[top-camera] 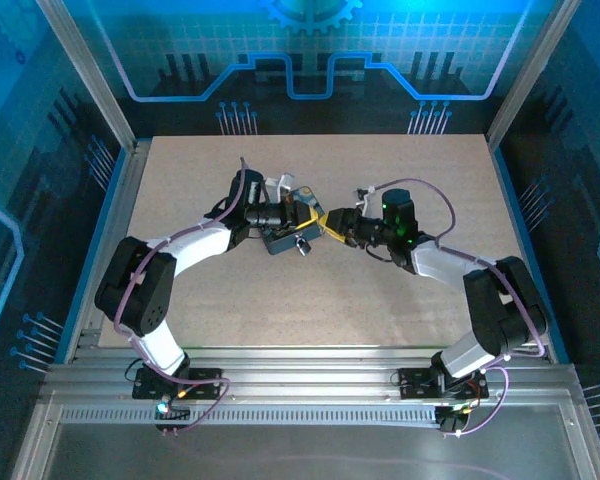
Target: Unlock the padlock with the key
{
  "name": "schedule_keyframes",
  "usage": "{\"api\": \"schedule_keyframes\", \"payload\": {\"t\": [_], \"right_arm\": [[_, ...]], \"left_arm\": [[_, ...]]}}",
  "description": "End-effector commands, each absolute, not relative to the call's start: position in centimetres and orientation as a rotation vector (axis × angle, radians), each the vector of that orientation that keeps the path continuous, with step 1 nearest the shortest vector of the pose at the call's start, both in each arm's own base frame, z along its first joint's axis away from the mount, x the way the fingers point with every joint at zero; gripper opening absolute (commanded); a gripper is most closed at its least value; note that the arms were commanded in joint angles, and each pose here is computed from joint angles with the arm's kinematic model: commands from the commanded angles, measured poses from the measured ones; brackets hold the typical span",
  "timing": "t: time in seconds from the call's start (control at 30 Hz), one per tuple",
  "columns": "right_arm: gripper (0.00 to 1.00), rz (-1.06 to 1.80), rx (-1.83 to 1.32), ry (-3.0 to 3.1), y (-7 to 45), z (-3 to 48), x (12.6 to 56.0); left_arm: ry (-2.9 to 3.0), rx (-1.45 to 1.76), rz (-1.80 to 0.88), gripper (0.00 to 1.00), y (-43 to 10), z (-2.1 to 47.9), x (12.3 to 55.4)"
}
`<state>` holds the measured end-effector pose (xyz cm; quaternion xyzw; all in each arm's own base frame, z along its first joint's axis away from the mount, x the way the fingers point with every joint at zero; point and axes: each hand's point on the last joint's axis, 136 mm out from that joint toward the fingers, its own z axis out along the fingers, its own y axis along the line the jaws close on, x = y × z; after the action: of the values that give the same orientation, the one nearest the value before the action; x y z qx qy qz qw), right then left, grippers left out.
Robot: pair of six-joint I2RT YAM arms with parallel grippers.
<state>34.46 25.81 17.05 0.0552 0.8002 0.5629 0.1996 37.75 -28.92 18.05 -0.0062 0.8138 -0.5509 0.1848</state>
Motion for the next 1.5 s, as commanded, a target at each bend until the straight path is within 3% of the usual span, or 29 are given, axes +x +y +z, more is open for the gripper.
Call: {"api": "schedule_keyframes", "payload": {"t": [0.0, 0.73, 1.07, 1.33, 1.37, 1.43, 1.47], "right_arm": [[0.42, 1.596, 0.13, 2.172, 26.5, 18.3, 35.2], [0.18, 1.724, 0.157, 2.114, 27.6, 18.6, 35.0], [0.01, 1.736, 0.177, 2.075, 27.3, 19.0, 35.0], [0.0, 1.735, 0.21, 2.03, 26.4, 19.4, 35.1], [0.0, 1.727, 0.195, 2.04, 26.4, 19.3, 34.9], [0.0, 1.696, 0.159, 2.082, 26.5, 18.9, 34.6], [0.0, 1.674, 0.134, 2.114, 26.5, 18.6, 34.4]], "left_arm": [[2.278, -0.033, -1.553, 0.0, -28.8, 18.0, 38.0], [2.252, -0.076, -1.582, 0.0, -28.8, 17.7, 38.3], [2.251, -0.092, -1.581, 0.0, -28.6, 17.4, 38.2], [2.244, -0.112, -1.578, 0.0, -28.3, 17.1, 38.3], [2.24, -0.109, -1.583, 0.03, -28.2, 17.1, 38.3], [2.241, -0.109, -1.594, 0.23, -28.1, 17.1, 38.3], [2.237, -0.091, -1.606, 0.28, -28.1, 17.3, 38.3]]}}
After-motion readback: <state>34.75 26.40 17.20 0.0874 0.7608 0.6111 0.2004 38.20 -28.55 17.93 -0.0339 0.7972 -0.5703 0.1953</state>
